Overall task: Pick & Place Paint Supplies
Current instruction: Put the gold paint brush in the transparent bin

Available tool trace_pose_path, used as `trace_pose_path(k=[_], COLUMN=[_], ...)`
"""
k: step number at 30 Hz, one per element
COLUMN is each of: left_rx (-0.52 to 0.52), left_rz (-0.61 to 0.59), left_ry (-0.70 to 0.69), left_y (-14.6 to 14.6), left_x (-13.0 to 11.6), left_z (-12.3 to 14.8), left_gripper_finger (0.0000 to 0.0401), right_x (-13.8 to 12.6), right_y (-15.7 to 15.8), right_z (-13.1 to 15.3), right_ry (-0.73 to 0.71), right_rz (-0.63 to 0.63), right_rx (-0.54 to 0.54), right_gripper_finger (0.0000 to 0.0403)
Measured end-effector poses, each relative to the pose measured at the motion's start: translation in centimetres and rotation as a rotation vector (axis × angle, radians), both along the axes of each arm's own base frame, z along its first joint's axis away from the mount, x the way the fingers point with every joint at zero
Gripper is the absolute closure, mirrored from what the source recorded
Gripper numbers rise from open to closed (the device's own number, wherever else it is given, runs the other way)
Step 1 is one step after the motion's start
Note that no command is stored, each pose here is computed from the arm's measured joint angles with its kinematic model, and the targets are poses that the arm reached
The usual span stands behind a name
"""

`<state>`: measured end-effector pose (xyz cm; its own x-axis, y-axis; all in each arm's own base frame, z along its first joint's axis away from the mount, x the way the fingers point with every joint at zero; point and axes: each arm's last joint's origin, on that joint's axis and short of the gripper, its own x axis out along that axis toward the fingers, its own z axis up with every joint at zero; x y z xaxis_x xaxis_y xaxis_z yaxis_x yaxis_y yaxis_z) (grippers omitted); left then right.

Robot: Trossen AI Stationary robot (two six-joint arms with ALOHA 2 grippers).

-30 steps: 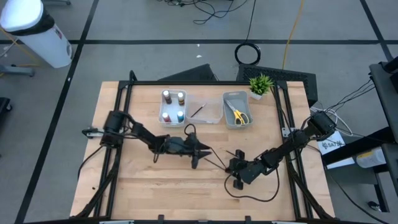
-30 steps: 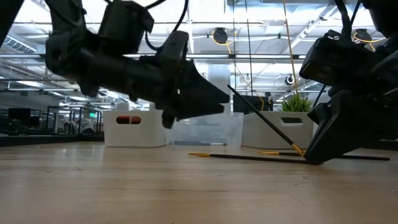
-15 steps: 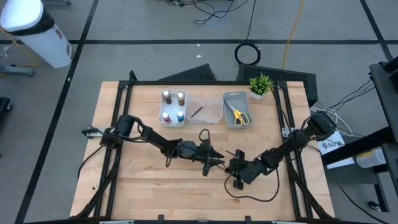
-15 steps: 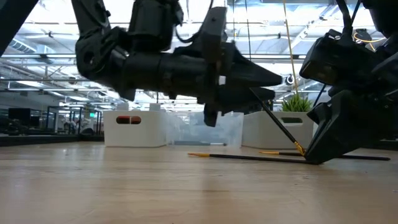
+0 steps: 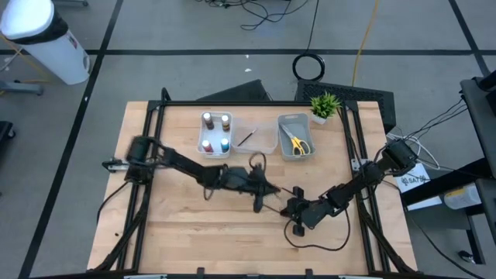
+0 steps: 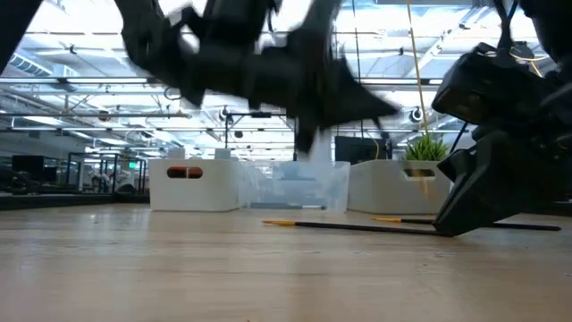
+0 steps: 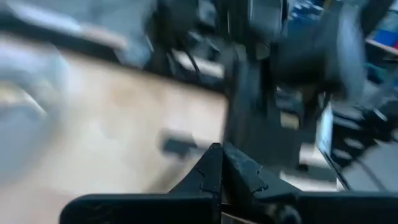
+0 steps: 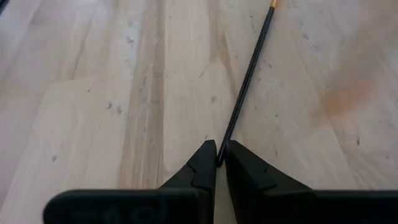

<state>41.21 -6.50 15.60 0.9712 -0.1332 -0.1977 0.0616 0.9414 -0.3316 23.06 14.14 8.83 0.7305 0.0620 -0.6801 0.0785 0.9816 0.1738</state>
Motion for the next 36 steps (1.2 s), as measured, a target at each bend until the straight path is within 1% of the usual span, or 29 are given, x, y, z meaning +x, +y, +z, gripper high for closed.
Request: trace_pose_path(k=[2,6,9,11,14,18,20,22,24,27,29,33,36], left_rx=[0.063,0.197,0.260,0.292,0.306,0.238,0.208,0.188,0.161,0.143,0.142,0.126,0.129], left_rz=[0.039,0.091,0.135,0.179,0.245,0.373,0.436,0.471,0.480,0.462,0.463,0.522,0.547], left_ry=[-0.014,0.002,-0.073,-0.091,-0.057,-0.086,-0.059,-0.040,-0.070,-0.076,-0.029,-0.036,-0.019], left_y=[0.5,1.5,2.8,4.1,6.4,10.1,11.8,13.1,14.2,15.4,15.7,16.0,16.2], left_x=[-0.5,-2.1,-3.3,-4.2,-5.0,-5.7,-6.1,-6.2,-6.1,-5.5,-5.2,-5.0,-5.0], left_z=[2.5,6.1,9.5,10.4,9.4,7.6,5.7,4.1,3.6,2.6,1.4,1.4,1.1], left_gripper_finger=[0.0396,0.0396,0.0397,0.0397,0.0398,0.0398,0.0398,0.0398,0.0398,0.0396,0.0387,0.0354,0.0319], right_x=[0.2,0.4,0.4,0.5,0.5,0.6,0.7,0.7,0.8,0.9,0.9,1.0,1.0], right_y=[0.2,0.4,0.5,0.4,0.3,0.0,-0.2,-0.4,-0.4,-0.6,-0.7,-0.8,-0.8], right_z=[0.3,1.0,1.5,1.5,1.5,1.4,1.4,1.4,1.4,1.4,1.4,1.4,1.4], right_ry=[-0.043,-0.083,-0.109,-0.114,-0.118,-0.106,-0.107,-0.103,-0.102,-0.102,-0.102,-0.103,-0.104], right_rz=[0.021,0.070,0.081,0.076,0.075,0.064,0.058,0.052,0.048,0.041,0.037,0.024,0.024], right_rx=[0.006,0.018,0.013,0.005,-0.016,-0.029,-0.033,-0.035,-0.037,-0.038,-0.038,-0.030,-0.029], right_gripper_finger=[0.0380,0.0383,0.0383,0.0383,0.0383,0.0383,0.0383,0.0383,0.0383,0.0383,0.0383,0.0383,0.0383])
